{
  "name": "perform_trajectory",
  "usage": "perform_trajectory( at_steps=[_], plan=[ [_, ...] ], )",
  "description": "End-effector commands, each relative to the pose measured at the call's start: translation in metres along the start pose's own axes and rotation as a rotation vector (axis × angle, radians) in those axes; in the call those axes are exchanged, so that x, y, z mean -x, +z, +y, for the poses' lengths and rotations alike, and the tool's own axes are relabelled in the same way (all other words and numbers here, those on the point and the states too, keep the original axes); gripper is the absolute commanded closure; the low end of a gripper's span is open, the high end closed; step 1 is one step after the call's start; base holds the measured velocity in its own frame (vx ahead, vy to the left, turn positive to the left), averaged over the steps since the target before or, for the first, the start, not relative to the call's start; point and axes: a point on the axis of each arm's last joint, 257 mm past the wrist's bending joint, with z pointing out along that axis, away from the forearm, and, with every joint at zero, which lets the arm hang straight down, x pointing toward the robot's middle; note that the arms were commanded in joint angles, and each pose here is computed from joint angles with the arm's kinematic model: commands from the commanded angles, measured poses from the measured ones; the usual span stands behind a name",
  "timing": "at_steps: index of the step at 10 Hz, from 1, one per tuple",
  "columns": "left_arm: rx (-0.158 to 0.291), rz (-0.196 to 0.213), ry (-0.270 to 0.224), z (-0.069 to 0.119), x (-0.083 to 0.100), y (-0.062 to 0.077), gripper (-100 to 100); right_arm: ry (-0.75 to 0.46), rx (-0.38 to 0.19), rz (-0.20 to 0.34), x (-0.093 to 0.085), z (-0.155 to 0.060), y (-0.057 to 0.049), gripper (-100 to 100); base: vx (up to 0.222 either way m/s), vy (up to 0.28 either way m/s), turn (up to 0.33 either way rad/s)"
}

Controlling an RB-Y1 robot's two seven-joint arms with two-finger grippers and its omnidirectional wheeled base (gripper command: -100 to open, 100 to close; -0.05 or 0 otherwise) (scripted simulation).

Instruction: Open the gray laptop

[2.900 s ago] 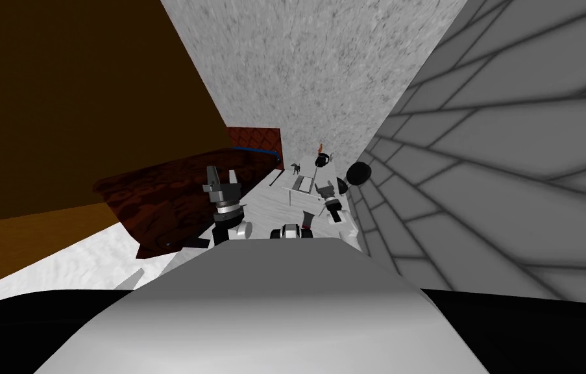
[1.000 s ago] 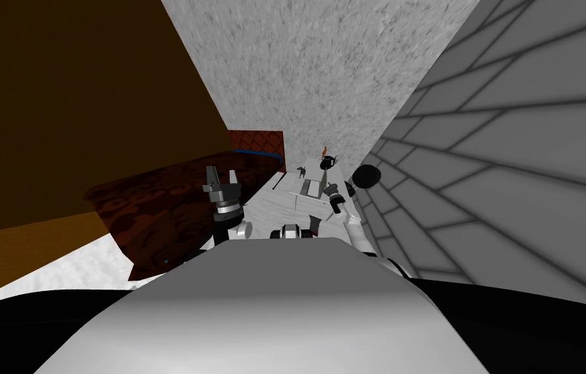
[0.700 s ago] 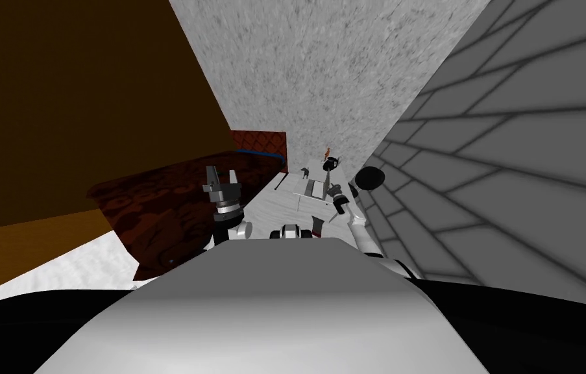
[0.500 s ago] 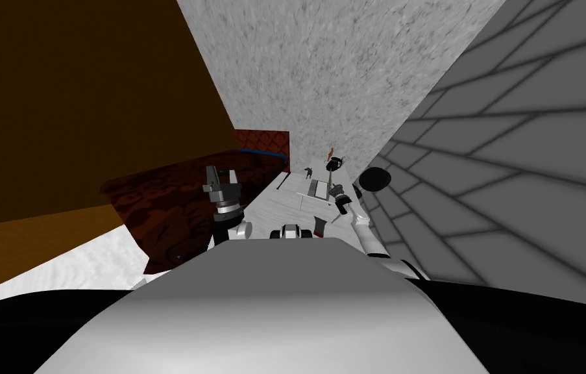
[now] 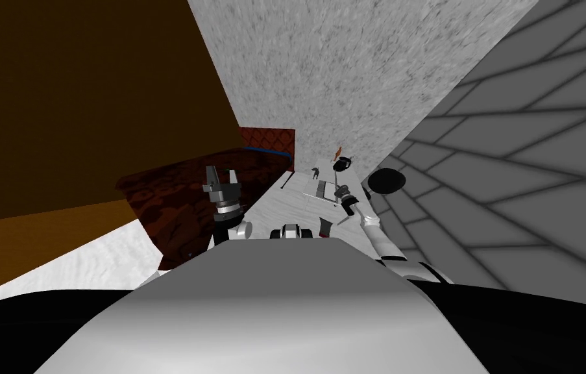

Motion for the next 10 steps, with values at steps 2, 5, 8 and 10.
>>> perform_trajectory(
  at_steps=[2,5,8,10],
  plan=[
    [0.0,0.0,0.0,0.0,0.0,0.0,0,0.014,-0.012,-0.002,0.011,0.008,0.001,-100,0.016,-0.025,-0.042],
    [0.0,0.0,0.0,0.0,0.0,0.0,0,0.044,-0.025,-0.003,0.027,0.019,0.001,-100,0.025,-0.055,-0.035],
    [0.0,0.0,0.0,0.0,0.0,0.0,0,0.072,-0.036,-0.001,0.04,0.029,0.0,-100,0.017,-0.036,-0.033],
    [0.0,0.0,0.0,0.0,0.0,0.0,0,0.091,-0.043,0.002,0.049,0.035,0.0,-100,0.02,-0.035,-0.031]
  ],
)
